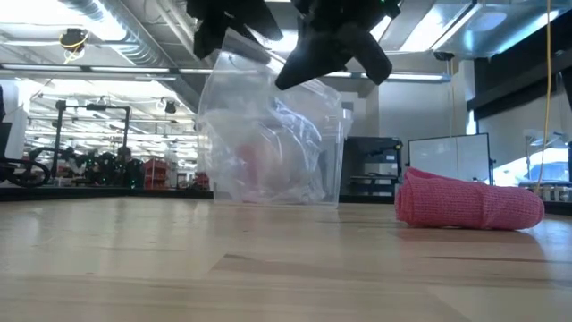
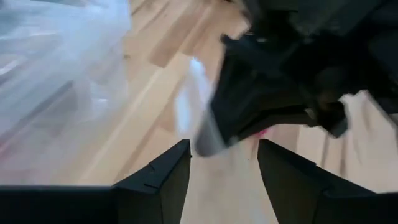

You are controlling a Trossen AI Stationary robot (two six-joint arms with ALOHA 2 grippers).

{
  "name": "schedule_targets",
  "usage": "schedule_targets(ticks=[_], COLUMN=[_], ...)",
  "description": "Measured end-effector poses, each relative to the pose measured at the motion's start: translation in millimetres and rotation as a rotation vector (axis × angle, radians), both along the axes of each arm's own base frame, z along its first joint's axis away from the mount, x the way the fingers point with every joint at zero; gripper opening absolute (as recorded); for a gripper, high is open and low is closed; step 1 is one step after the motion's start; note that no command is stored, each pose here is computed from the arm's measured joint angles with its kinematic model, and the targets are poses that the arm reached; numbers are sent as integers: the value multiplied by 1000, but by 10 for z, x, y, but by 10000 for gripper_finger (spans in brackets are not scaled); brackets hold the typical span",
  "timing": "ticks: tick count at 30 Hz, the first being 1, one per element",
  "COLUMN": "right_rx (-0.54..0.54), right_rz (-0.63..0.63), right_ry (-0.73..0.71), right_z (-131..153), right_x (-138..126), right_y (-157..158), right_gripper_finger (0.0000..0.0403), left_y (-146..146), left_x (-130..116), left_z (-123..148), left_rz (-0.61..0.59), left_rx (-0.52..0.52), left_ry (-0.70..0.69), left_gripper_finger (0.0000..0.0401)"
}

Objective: Roll bandage
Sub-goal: Prepare the transparent zip bag

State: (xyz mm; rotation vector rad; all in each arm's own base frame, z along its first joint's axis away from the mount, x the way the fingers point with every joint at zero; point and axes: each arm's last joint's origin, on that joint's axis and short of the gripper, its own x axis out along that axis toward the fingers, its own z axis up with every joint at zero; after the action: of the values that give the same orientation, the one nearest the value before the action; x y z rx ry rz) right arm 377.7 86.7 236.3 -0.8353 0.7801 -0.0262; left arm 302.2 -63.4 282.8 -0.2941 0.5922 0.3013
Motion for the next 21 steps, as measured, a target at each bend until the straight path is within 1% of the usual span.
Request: schedule_targets(ticks=[3, 12, 17, 21], right_rx=[-5, 3, 8, 10], right_rz=[-5, 6, 10, 9], right_ry=[-3, -5, -4, -7], right_z=[2, 3, 2, 4], right_x=[1, -5, -4, -1], right_y=[-2, 31, 33, 28], right_gripper_finger=[1, 1, 1, 1], left_y=[-3, 110, 98, 99], left_x=[19, 18, 31, 26], left_z=[-47, -61, -76, -112], left_rz=[-1, 55, 18, 22], left_rx=[3, 28, 3, 3], left_ry=[22, 45, 53, 82], left_gripper_finger=[180, 180, 180, 180])
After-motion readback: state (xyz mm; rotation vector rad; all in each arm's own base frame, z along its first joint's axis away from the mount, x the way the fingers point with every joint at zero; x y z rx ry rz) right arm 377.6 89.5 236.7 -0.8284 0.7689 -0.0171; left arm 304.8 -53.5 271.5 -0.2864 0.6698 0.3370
